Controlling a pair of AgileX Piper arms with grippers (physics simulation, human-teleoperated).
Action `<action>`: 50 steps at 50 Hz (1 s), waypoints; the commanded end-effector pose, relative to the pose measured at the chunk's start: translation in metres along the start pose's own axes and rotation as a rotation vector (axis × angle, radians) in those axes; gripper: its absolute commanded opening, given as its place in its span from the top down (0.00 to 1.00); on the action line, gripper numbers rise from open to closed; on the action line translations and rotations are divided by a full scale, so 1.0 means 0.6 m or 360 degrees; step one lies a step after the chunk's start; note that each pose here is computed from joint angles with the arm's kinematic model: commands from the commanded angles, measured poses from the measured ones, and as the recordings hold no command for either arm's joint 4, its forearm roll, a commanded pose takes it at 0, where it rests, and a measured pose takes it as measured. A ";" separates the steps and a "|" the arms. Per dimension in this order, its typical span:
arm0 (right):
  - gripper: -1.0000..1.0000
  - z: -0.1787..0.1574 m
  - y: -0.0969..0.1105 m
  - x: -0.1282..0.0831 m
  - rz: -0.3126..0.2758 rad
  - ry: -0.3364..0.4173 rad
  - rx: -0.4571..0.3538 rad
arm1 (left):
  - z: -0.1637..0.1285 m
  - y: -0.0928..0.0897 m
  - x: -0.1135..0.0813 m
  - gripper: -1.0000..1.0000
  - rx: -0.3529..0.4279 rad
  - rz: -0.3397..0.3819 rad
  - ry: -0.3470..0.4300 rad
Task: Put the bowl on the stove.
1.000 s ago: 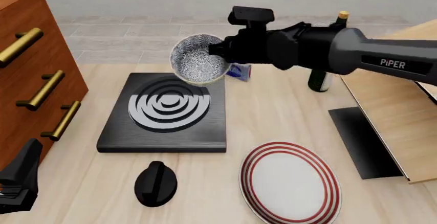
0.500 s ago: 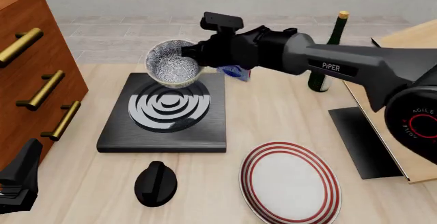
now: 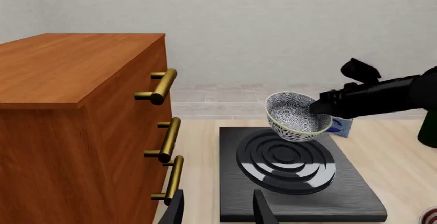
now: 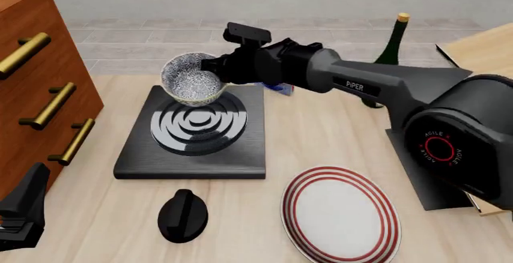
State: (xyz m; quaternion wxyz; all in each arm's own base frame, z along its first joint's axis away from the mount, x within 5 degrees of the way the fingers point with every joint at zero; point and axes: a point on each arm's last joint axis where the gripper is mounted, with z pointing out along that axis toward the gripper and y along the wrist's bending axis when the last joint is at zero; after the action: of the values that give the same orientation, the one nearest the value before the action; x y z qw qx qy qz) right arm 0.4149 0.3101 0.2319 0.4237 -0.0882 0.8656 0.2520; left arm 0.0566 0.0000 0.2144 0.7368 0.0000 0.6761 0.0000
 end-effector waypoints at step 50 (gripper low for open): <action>1.00 0.101 -0.036 0.051 0.0132 0.0066 0.0048 | 0.000 0.000 0.000 0.00 0.0000 0.0000 0.0000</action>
State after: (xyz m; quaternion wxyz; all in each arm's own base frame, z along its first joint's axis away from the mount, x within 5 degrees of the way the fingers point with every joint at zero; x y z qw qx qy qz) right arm 0.4443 0.3248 0.1763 0.4002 -0.0558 0.8786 0.2546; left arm 0.0566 0.0000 0.2144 0.7368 0.0000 0.6761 0.0000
